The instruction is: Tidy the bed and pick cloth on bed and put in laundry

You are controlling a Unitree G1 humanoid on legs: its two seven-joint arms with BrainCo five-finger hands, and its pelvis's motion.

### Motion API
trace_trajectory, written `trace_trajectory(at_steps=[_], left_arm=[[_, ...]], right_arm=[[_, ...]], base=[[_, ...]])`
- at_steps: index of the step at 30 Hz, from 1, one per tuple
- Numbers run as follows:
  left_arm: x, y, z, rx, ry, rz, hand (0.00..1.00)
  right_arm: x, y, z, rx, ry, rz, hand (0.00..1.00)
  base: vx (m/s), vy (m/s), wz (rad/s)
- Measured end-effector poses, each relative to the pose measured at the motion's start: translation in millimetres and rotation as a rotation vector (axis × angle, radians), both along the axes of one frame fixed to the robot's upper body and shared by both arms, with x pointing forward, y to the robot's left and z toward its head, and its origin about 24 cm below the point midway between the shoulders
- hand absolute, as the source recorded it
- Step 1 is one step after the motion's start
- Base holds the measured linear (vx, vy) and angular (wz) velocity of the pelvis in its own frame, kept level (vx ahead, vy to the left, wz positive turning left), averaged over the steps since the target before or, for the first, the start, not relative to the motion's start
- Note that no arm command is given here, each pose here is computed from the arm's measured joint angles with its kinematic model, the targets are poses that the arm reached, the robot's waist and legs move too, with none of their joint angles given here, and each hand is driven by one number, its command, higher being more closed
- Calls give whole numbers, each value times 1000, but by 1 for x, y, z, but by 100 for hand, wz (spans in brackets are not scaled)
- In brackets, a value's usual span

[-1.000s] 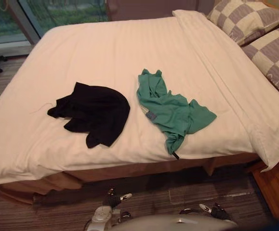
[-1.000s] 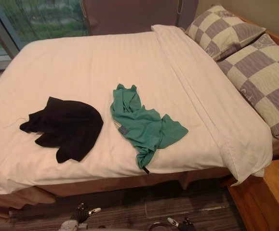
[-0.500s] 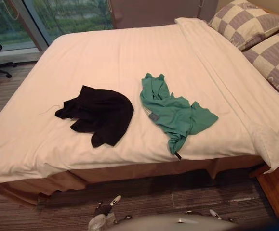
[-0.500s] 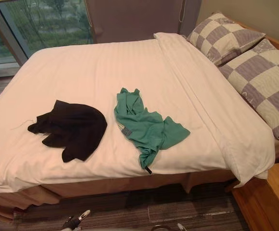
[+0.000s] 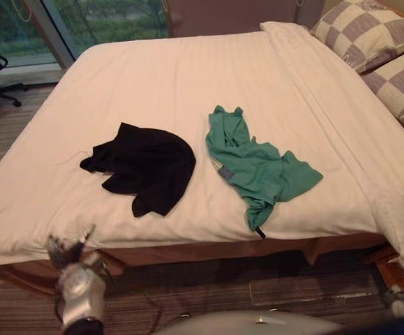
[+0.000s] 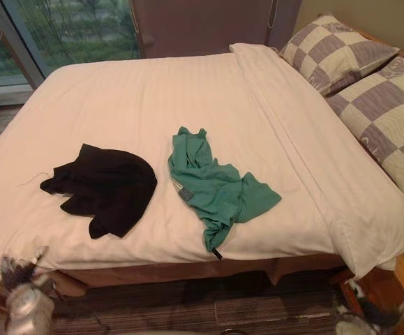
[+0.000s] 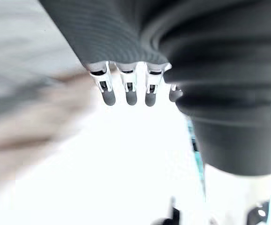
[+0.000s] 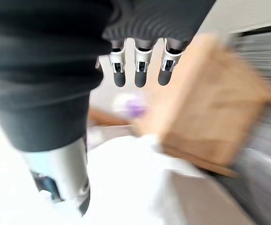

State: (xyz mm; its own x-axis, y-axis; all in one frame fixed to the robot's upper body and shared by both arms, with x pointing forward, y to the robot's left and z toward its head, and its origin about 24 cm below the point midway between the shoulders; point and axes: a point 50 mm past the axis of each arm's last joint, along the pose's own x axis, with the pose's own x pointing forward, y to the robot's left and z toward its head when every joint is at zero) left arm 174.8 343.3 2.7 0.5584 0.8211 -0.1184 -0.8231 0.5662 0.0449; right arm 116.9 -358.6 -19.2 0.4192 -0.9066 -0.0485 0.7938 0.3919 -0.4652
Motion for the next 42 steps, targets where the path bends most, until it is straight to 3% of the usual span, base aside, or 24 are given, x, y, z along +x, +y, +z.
trace_trajectory(at_steps=[6,15,18,20,22,24,28,34,39,42], left_arm=[[25,-11,71,235,-186,-172,0],[47,-73,44,345,15,-452,0],[48,-40,24,401,231,-394,0],[50,19,33,412,338,-290,0],[66,58,71,467,335,-204,0],[92,72,121,527,233,-142,0],[131,55,183,607,37,-119,0],[146,20,242,687,-220,-131,0],[152,0,273,771,-279,-163,0],[158,-11,280,846,-213,-203,0]], right_arm=[[33,15,46,-278,112,356,0],[62,57,40,-254,178,659,0],[74,52,51,-265,167,680,0],[86,39,70,-310,153,700,0],[103,38,82,-333,99,708,0],[123,41,94,-334,19,706,0],[157,61,125,-377,-134,764,0],[142,75,145,-387,-273,792,0],[130,87,161,-432,-375,831,0],[127,94,172,-456,-439,854,0]], base=[[13,-1,6],[-31,-1,5],[-82,-3,-6],[-71,2,-34],[-135,-12,-23],[-156,-27,-9],[-85,-11,-10],[51,-30,-13],[17,-18,-3],[-17,-27,-6]])
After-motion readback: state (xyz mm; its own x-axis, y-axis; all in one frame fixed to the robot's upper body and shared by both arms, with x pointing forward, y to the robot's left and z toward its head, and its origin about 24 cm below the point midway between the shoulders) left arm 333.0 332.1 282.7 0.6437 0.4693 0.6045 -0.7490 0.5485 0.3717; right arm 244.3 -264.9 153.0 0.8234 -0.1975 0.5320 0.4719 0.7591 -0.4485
